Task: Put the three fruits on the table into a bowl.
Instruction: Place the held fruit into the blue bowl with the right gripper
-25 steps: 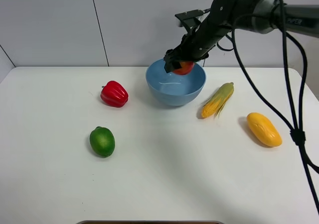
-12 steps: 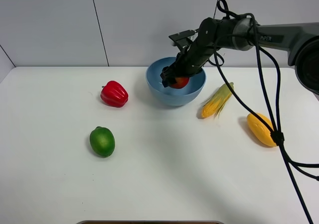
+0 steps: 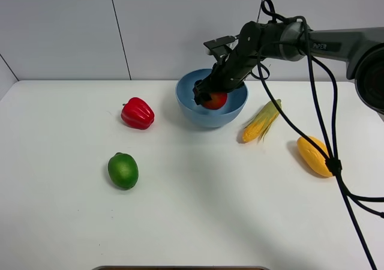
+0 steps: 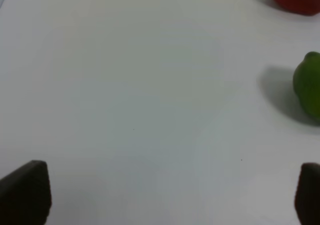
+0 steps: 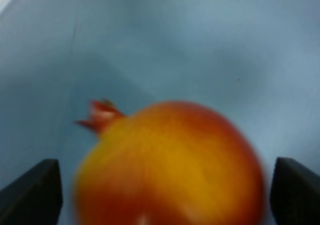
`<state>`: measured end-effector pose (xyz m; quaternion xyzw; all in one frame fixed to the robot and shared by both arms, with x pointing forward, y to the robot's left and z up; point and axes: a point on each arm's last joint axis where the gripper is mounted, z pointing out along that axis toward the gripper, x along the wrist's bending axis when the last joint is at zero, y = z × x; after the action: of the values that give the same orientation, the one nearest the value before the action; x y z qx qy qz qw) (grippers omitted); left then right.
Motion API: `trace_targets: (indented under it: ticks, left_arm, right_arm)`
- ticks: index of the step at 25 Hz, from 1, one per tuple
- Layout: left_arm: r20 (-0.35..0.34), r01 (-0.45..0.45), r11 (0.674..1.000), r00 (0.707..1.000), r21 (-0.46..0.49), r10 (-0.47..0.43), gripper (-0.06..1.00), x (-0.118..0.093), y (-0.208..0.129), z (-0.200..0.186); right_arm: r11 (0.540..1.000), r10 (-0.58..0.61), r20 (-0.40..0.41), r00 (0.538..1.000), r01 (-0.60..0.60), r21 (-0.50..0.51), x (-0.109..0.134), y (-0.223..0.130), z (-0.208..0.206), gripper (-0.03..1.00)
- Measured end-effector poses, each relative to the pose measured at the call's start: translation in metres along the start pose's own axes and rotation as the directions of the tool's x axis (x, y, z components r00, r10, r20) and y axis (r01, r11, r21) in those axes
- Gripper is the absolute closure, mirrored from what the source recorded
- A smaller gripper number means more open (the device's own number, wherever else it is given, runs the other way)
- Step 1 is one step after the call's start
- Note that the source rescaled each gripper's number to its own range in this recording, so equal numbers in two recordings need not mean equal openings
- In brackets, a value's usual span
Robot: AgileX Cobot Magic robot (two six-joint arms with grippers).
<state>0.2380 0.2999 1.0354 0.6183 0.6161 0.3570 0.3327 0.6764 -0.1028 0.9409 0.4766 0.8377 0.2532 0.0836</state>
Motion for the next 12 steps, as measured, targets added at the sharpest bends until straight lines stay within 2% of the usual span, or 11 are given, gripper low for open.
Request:
trace_targets:
  ticks: [3, 12]
  left_arm:
    - [0.0, 0.0, 1.0, 1.0, 0.0, 0.0, -0.06, 0.0, 0.0, 0.0]
    - [0.0, 0.0, 1.0, 1.0, 0.0, 0.0, -0.06, 0.0, 0.0, 0.0]
  right_arm:
    - [1.0, 0.0, -0.001, 1.0, 0.0, 0.004, 0.0, 0.0, 0.0, 0.32]
    - [0.998, 0.018, -0.027, 0.999, -0.016, 0.054, 0.004, 0.003, -0.013, 0.31]
